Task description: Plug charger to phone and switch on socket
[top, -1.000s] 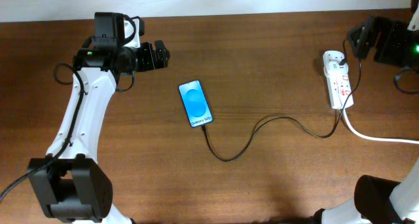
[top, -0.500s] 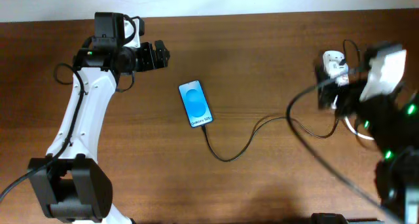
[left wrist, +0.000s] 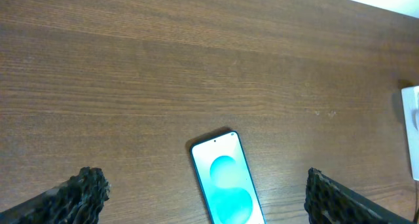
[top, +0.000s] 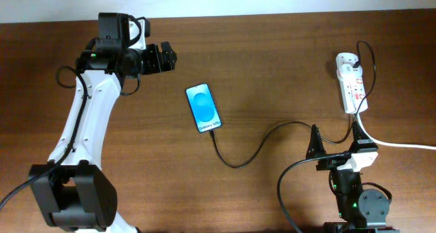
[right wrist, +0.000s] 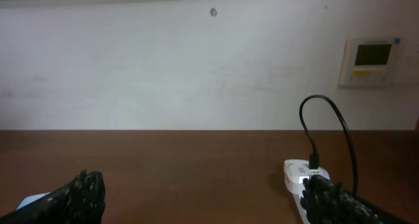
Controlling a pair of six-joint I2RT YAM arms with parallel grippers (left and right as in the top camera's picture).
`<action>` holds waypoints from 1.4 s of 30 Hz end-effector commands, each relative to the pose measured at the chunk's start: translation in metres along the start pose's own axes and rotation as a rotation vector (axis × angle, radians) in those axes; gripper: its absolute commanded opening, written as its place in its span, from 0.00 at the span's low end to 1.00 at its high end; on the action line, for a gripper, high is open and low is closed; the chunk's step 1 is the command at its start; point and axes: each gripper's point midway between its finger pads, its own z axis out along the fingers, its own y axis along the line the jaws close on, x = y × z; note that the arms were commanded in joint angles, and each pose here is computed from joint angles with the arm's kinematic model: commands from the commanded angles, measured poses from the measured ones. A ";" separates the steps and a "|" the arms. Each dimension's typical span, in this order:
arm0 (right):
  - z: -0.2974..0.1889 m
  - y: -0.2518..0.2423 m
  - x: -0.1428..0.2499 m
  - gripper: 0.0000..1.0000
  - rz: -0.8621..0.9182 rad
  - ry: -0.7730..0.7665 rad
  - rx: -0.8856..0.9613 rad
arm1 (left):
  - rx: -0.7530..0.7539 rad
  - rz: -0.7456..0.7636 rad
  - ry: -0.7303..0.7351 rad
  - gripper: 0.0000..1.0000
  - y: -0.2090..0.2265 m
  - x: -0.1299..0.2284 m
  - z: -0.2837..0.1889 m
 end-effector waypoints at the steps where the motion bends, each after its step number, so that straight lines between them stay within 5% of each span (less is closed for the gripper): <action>1: -0.003 -0.002 0.013 0.98 0.008 -0.005 0.015 | -0.004 0.013 0.000 0.99 0.001 0.000 0.001; 5: -0.010 -0.004 0.061 0.98 0.022 0.165 0.020 | -0.004 0.013 0.000 0.99 0.001 0.000 0.001; 19: -0.010 -0.004 0.060 0.98 0.024 0.162 0.022 | -0.011 0.012 0.001 0.99 0.002 0.000 0.001; 22: -0.010 -0.004 0.060 0.98 0.024 0.162 0.022 | -0.156 0.007 0.009 0.99 0.024 0.005 -0.010; 27: -0.010 -0.004 0.060 0.98 0.024 0.162 0.022 | -0.174 0.225 -0.250 0.99 0.016 0.002 -0.065; 29: -0.010 -0.004 0.060 0.98 0.024 0.162 0.022 | -0.139 0.433 -0.378 0.99 0.008 0.032 -0.079; 32: -0.010 -0.004 0.060 0.98 0.024 0.162 0.022 | -0.171 0.547 -0.549 0.99 0.020 0.089 -0.094; 37: -0.010 -0.004 0.060 0.98 0.024 0.162 0.022 | -0.265 0.541 -0.779 0.99 0.057 0.174 -0.106; 42: -0.010 -0.004 0.060 0.98 0.024 0.162 0.022 | -0.294 0.538 -0.726 0.99 0.071 0.205 -0.092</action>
